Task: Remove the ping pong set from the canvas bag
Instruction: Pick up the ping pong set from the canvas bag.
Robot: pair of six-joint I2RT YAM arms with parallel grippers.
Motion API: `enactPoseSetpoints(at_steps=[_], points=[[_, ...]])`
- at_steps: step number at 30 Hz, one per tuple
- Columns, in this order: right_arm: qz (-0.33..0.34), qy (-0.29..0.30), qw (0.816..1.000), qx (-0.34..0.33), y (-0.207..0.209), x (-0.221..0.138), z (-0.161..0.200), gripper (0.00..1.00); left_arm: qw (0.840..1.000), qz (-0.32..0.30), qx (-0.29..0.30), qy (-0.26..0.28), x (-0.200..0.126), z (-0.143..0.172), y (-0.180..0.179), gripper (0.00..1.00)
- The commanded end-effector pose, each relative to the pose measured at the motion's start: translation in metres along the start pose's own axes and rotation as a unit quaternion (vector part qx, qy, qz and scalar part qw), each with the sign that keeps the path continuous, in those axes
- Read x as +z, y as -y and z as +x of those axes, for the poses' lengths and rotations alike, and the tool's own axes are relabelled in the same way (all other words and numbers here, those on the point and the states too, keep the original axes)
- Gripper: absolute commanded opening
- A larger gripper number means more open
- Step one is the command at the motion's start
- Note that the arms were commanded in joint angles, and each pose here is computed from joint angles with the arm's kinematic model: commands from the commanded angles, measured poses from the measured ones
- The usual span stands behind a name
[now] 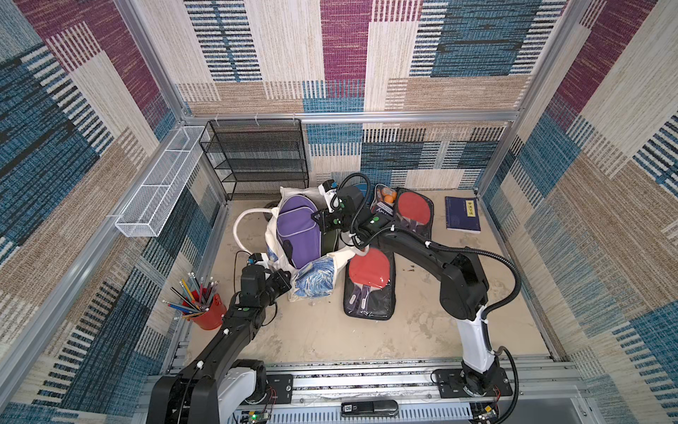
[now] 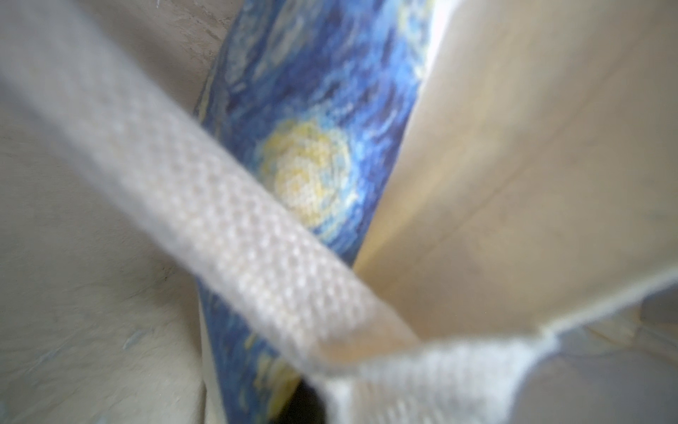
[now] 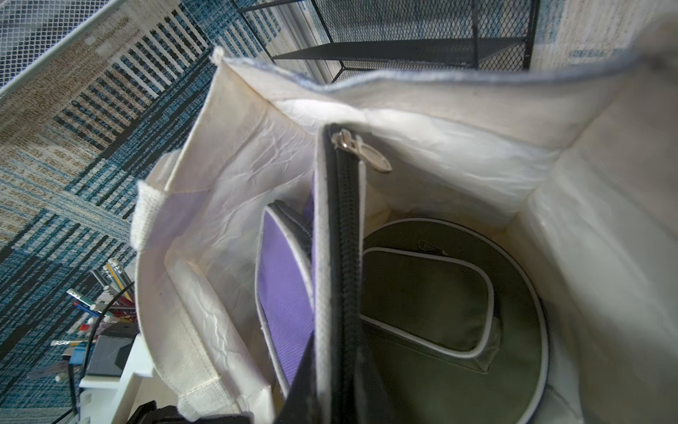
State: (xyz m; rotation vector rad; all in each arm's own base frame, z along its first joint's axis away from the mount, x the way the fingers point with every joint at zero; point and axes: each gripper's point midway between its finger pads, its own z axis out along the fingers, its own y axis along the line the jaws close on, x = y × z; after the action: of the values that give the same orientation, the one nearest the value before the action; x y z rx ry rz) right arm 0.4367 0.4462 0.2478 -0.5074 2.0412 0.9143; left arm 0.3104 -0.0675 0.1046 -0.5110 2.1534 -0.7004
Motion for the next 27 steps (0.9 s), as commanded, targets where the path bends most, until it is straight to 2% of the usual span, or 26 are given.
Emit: enactPoseSetpoints(at_steps=[1,15,27], points=[[-0.007,0.057,0.998,-0.012,-0.011,-0.014,-0.035,0.0,1.0,-0.025,-0.007,-0.013,-0.001,0.007,-0.01,0.0],[-0.011,0.106,0.994,-0.02,-0.033,-0.065,-0.076,0.0,0.999,-0.031,-0.018,0.009,-0.007,-0.003,-0.009,0.0],[-0.025,0.173,0.985,-0.014,-0.045,-0.131,-0.119,0.0,0.999,-0.035,-0.02,0.021,-0.01,-0.011,-0.006,0.0]])
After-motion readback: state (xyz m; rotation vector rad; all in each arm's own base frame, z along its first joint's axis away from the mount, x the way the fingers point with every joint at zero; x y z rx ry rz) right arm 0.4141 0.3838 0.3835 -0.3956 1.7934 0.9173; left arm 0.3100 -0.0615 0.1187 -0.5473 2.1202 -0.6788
